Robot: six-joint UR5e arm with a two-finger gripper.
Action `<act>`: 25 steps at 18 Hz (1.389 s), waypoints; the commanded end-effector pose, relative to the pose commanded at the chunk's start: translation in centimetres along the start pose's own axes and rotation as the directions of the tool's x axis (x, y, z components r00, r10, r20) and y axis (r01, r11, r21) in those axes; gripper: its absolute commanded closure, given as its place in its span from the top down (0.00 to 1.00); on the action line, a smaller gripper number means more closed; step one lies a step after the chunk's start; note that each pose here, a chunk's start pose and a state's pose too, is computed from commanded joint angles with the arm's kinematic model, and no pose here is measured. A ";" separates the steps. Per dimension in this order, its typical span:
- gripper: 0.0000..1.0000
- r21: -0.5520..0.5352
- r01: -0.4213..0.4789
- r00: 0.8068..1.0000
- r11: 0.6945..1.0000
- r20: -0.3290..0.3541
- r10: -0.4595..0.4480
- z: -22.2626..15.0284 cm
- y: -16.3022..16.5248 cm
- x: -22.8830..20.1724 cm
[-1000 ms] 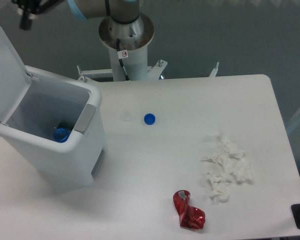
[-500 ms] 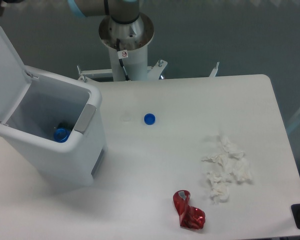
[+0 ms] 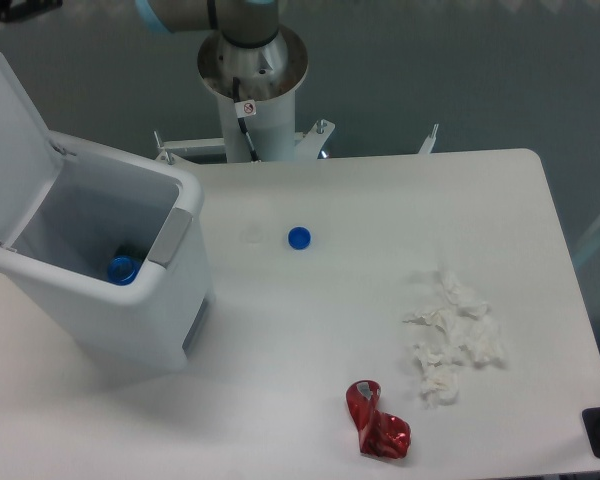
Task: Close the trash can
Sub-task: 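Position the gripper behind the raised lid of the trash can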
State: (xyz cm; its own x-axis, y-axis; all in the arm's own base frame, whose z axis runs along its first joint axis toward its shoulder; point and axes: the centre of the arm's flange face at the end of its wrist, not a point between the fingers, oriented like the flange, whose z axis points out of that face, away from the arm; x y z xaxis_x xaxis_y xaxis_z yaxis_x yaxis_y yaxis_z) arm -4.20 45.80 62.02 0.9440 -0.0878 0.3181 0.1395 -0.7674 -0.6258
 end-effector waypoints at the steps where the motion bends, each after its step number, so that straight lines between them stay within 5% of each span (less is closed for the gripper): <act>1: 0.00 -0.003 0.002 1.000 1.000 0.001 -0.002 0.2 -0.1 -0.2; 25: 0.00 0.000 0.032 0.998 1.000 0.053 -0.032 -0.7 -0.2 -0.5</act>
State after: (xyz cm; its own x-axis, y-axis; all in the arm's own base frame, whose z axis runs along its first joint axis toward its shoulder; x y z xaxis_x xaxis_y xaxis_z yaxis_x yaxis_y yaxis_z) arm -4.89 45.57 62.55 0.9537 -0.0295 0.2992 0.1692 -0.7698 -0.6154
